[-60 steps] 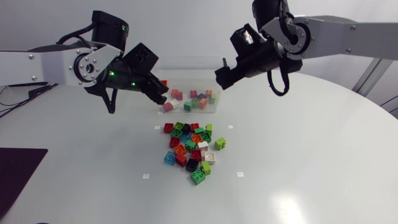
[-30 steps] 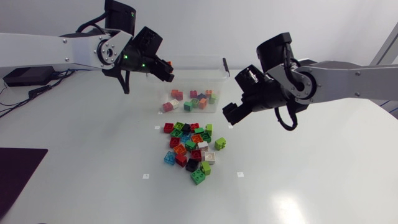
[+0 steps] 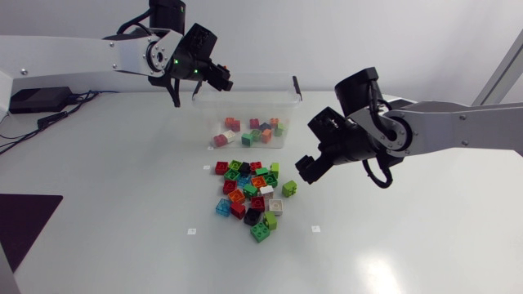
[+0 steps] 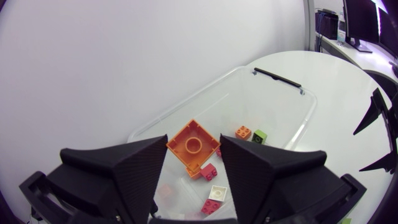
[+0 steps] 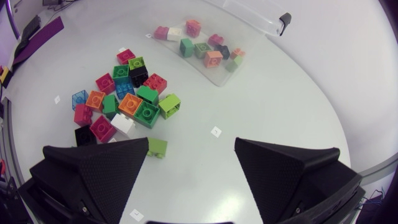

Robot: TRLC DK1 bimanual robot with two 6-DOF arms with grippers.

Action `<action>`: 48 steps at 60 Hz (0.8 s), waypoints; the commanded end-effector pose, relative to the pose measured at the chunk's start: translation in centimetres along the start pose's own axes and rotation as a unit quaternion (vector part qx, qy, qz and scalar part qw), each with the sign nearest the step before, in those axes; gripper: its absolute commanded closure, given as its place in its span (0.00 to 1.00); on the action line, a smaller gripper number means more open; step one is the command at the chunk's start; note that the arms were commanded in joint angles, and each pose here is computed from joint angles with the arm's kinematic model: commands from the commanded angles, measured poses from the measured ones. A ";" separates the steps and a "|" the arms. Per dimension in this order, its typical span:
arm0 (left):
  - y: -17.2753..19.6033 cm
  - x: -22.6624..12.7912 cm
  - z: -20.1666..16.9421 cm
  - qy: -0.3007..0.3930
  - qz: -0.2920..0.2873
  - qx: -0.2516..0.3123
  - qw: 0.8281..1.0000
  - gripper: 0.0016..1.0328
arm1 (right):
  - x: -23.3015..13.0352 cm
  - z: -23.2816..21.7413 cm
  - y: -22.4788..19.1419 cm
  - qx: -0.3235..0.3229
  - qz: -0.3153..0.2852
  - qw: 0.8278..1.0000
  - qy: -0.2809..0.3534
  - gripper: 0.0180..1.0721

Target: Place the duplo bricks in the container

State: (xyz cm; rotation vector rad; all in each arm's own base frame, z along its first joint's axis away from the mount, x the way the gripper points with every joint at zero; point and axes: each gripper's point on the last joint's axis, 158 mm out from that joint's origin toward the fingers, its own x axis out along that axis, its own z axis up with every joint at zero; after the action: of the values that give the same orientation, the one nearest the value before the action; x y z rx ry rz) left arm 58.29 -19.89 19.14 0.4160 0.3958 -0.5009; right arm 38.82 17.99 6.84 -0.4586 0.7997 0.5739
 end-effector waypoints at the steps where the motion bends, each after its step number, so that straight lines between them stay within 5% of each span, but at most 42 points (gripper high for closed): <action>1: 0.7 0.6 0.0 0.003 0.005 -0.015 1.000 0.11 | 1.6 -2.0 1.0 -0.012 0.011 1.000 0.027 0.05; 26: 0.2 -7.5 3.4 -0.019 0.013 -0.006 1.000 0.05 | 4.3 -3.7 4.0 0.015 0.041 0.994 0.103 0.05; 48: -3.6 -12.0 -4.0 0.103 -0.047 0.046 0.992 0.05 | 6.4 -4.3 4.4 0.036 0.032 0.987 0.151 0.07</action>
State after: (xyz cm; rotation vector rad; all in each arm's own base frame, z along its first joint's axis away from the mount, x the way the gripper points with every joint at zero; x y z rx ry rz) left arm 47.66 -16.60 22.60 0.4858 0.5321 -0.5312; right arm 37.50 20.70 -0.17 -0.4658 1.0740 0.5645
